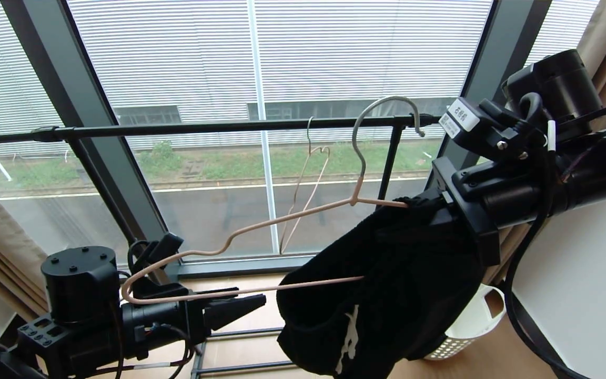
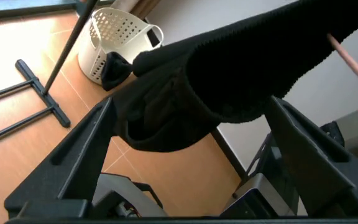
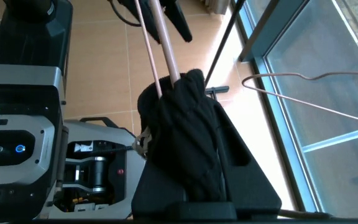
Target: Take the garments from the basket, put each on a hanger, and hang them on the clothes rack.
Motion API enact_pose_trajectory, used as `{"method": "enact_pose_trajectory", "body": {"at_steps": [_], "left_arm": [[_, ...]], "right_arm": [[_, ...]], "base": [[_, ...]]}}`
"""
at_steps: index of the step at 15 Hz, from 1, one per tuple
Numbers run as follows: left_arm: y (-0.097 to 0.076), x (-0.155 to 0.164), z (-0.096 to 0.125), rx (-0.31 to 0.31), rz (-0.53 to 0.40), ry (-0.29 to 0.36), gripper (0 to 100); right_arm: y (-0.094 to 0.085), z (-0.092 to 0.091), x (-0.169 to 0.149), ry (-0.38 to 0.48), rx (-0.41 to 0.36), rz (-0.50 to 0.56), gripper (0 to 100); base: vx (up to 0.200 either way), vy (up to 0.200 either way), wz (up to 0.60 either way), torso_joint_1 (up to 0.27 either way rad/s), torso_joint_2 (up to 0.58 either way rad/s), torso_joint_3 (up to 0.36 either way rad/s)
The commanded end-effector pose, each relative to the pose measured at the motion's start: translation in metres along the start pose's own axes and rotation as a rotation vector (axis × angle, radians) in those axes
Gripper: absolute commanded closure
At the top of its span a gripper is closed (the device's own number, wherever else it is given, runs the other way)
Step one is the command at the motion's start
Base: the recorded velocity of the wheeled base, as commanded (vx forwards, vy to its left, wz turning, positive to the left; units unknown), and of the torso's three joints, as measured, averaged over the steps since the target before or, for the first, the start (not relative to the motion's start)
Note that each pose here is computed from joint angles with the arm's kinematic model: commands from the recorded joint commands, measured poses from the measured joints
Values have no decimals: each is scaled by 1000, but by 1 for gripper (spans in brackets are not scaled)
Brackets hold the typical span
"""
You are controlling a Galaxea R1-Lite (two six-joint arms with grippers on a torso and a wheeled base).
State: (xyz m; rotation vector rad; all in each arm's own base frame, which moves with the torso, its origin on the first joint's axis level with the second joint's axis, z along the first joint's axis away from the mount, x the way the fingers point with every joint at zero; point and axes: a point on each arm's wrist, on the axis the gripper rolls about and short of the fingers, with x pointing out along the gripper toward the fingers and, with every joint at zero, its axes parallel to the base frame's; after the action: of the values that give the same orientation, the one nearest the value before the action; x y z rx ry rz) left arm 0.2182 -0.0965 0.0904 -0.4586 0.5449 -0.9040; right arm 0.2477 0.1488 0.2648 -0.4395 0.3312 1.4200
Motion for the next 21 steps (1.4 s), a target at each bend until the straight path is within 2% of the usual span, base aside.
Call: {"method": "enact_pose_trajectory", "body": {"at_steps": [1,4,10,11,17,21], "left_arm": [[-2,7,-10,-13,-17,50,0],[-4,15,-19,-22,-28,95,0],[-2,18,-22,-29,-27,110,0],[-1,19,-23,-31,-19,111,100],[-1,20,-20,-21,-9,93,100],[5,14,-11,-20,15,49,100]], "right_arm": [[0,0,2,-5,0,13,100],[5,2,6,-24,-3,59,100],[14,8,9,-51,-21,110,100],[15,8,7,-55,-22,111,100],[22,3,-2,-53,-13,97,100],[19,-15,-24,-35,45,18,100]], "base": [[0,0,0,0,0,0],[0,0,0,0,0,0],[0,0,0,0,0,0],[0,0,0,0,0,0],[0,0,0,0,0,0],[0,0,0,0,0,0]]}}
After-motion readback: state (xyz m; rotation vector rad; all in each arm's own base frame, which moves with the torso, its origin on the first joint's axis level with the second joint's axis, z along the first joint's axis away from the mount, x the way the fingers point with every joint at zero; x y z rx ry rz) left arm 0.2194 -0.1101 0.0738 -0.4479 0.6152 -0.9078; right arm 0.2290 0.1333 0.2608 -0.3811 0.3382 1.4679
